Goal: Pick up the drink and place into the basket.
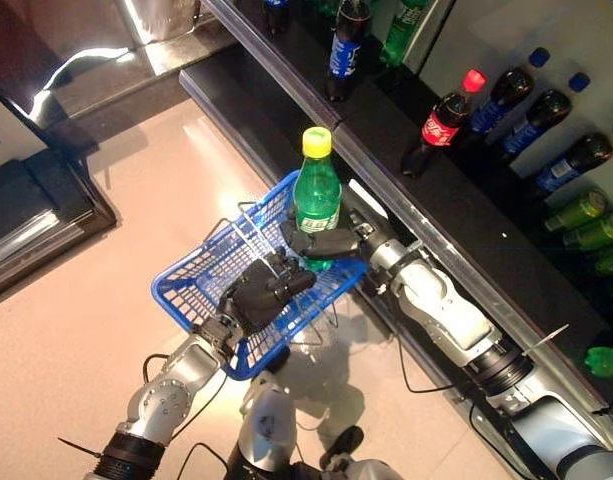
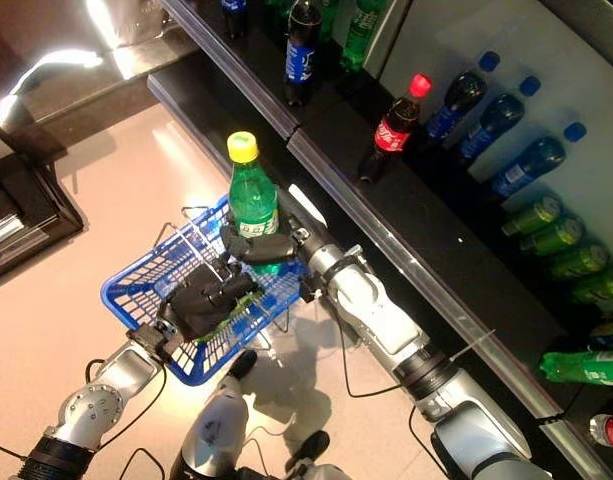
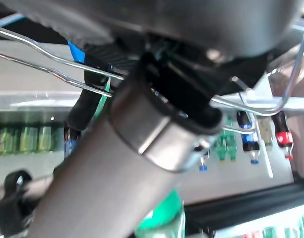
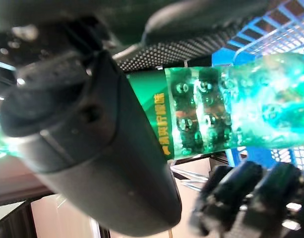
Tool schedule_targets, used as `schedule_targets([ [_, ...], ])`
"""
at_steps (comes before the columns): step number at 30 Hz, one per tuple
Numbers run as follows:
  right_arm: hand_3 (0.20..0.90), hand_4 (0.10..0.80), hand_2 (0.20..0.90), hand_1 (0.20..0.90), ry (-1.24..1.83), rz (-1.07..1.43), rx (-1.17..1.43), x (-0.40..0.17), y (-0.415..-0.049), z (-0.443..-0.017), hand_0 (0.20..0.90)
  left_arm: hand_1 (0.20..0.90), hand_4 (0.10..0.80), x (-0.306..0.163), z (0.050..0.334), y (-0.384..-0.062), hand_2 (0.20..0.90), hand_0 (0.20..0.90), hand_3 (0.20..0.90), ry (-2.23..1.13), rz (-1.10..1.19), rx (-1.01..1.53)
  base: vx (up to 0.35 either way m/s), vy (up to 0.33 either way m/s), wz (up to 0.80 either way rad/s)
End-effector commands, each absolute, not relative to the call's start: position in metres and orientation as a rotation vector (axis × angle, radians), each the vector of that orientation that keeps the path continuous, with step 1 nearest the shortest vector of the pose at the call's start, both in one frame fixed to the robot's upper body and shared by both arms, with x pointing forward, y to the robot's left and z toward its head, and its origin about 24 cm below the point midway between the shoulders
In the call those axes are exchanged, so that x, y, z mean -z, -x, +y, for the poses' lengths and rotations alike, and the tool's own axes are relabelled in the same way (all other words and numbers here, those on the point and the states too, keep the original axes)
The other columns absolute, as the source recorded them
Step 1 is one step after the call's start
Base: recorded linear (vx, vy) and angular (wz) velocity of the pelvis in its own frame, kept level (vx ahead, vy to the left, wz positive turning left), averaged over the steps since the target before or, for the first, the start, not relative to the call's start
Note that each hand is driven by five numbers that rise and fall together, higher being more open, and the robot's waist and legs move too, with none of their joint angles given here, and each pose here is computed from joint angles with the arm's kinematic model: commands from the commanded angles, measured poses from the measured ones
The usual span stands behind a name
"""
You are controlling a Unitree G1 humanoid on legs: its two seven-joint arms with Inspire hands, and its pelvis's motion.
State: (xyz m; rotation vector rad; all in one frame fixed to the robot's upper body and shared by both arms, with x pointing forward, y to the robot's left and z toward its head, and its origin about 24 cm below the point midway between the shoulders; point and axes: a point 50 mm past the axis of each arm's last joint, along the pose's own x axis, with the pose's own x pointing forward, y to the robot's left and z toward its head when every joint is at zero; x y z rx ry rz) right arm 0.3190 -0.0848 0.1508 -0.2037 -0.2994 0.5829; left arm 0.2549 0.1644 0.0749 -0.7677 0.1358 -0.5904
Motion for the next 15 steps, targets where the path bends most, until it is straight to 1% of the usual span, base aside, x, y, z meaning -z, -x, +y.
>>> schedule_targets([
  [1, 0.2, 0.1, 0.3, 0.3, 0.113, -0.521, -0.675, -0.167, -0.296, -0.059, 0.3, 0.3, 0.1, -0.149, 0.114, -0.231, 0.3, 0.3, 0.2, 0.941, -0.234, 1.115, 0.006, 0.003, 0.03],
  [15, 0.2, 0.1, 0.3, 0.3, 0.362, -0.411, -0.584, -0.14, -0.315, -0.069, 0.3, 0.3, 0.1, -0.161, 0.107, -0.217, 0.3, 0.3, 0.2, 0.921, -0.251, 1.293, 0.001, 0.001, 0.03],
])
